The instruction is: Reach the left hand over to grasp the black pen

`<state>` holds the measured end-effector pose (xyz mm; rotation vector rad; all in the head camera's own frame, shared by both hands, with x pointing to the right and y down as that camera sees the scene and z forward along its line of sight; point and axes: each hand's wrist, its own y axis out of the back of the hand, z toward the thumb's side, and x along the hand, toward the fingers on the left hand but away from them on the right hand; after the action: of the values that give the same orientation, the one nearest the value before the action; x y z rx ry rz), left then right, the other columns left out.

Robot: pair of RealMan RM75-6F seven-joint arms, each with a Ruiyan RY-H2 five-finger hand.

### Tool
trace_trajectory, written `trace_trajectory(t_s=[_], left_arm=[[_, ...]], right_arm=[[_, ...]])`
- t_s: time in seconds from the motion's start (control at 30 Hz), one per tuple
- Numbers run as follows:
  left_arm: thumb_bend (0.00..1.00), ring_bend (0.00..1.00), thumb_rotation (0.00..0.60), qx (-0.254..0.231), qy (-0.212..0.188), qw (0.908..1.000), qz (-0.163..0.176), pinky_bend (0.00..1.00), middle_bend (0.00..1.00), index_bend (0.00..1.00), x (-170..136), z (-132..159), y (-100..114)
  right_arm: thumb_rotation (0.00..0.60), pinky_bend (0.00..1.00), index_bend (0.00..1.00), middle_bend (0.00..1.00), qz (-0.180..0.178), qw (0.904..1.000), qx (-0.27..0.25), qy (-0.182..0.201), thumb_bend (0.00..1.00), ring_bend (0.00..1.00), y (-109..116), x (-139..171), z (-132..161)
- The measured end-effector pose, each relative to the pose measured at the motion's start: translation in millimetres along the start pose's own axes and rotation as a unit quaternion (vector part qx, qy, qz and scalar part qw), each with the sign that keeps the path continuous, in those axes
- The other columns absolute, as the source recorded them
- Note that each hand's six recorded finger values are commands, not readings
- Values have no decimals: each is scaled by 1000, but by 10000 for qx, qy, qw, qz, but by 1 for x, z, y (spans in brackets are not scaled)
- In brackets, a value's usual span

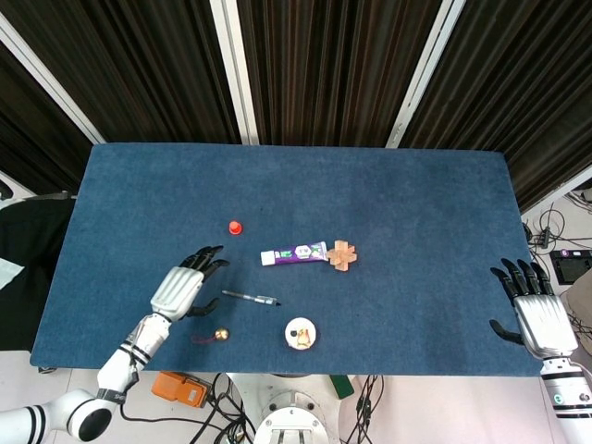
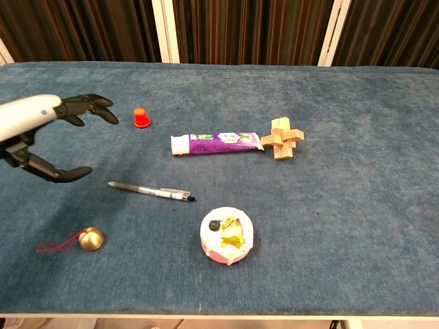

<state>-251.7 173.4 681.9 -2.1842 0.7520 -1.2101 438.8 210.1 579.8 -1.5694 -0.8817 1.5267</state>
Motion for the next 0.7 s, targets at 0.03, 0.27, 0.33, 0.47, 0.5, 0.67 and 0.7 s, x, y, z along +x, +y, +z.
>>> trace_trajectory(t_s=[0.03, 0.27, 0.33, 0.47, 0.5, 0.67, 0.7], left_arm=[[301, 0, 600, 13, 22, 10000, -16, 139, 46, 232, 3, 0, -3], [302, 0, 600, 78, 133, 9998, -115, 128, 46, 303, 15, 1, -19], [303, 0, 600, 80, 141, 9998, -124, 127, 46, 324, 14, 2, -22], [303, 0, 600, 80, 123, 9998, -130, 127, 46, 349, 14, 6, -27], [303, 0, 600, 66, 105, 9998, -123, 127, 46, 351, 14, 9, -28], [304, 0, 600, 33, 7, 9999, -151, 127, 46, 374, 17, 18, -36], [304, 0, 600, 21, -9, 9999, -165, 127, 46, 378, 18, 19, -38]], right_arm=[[600, 53, 206, 119, 1, 10000, -2, 1, 359, 35, 0, 0, 0], [600, 53, 205, 119, 4, 10000, -12, 15, 360, 35, 0, 0, 0], [600, 53, 205, 119, 9, 10000, -11, 19, 360, 35, 0, 0, 0], [600, 53, 205, 119, 12, 10000, -13, 25, 360, 35, 0, 0, 1], [600, 53, 205, 119, 13, 10000, -11, 25, 359, 35, -1, 0, 1], [600, 53, 204, 119, 13, 10000, -13, 24, 360, 35, 0, 0, 1], [600, 53, 204, 119, 13, 10000, -13, 24, 360, 35, 0, 0, 1]])
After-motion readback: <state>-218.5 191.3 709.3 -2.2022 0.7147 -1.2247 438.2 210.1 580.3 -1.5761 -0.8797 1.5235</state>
